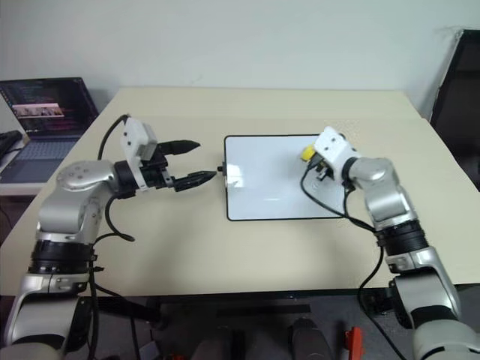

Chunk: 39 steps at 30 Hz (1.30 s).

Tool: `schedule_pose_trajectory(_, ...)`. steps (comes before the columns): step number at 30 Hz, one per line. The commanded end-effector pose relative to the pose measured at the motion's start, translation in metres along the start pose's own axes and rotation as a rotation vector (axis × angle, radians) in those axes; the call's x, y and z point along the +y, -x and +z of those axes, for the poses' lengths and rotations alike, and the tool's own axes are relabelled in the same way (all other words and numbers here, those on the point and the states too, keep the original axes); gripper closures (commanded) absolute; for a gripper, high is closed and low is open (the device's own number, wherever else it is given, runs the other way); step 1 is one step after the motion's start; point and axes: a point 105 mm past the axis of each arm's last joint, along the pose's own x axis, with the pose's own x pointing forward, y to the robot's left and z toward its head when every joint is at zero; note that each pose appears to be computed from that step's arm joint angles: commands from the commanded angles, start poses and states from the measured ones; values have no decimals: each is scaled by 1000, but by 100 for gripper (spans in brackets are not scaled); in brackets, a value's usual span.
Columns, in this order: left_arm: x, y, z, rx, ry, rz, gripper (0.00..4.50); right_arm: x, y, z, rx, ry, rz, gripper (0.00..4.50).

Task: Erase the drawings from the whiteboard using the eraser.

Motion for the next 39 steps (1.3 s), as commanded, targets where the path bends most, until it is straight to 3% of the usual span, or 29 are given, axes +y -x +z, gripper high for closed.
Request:
schedule_pose_trajectory(1,2,4,13,-24,-49,18,0,30,-7,-14,64,-25,102,331)
schedule_pose_trajectory(5,3,4,15,-25,-52,19,0,21,-5,-22,91,-31,60,331)
schedule_pose_trajectory(14,3,3,15,-26,-53,14,0,-52,17,-61,247,-41,-213,331)
schedule_pose_trajectory(19,4,3,15,-22,-56,8,0,-63,25,-69,265,-46,-250,333)
schedule_pose_trajectory(26,4,1,15,-23,-56,2,0,-25,7,-49,204,-18,-127,333)
schedule_pose_trajectory(29,4,1,14,-23,-54,2,0,9,-7,-37,168,-29,-34,334)
schedule_pose_trajectory(34,4,1,13,-23,-46,6,0,66,-21,-44,190,-49,124,334)
schedule_pose_trajectory(39,2,1,13,-21,-47,4,0,57,-13,-52,210,-54,92,334)
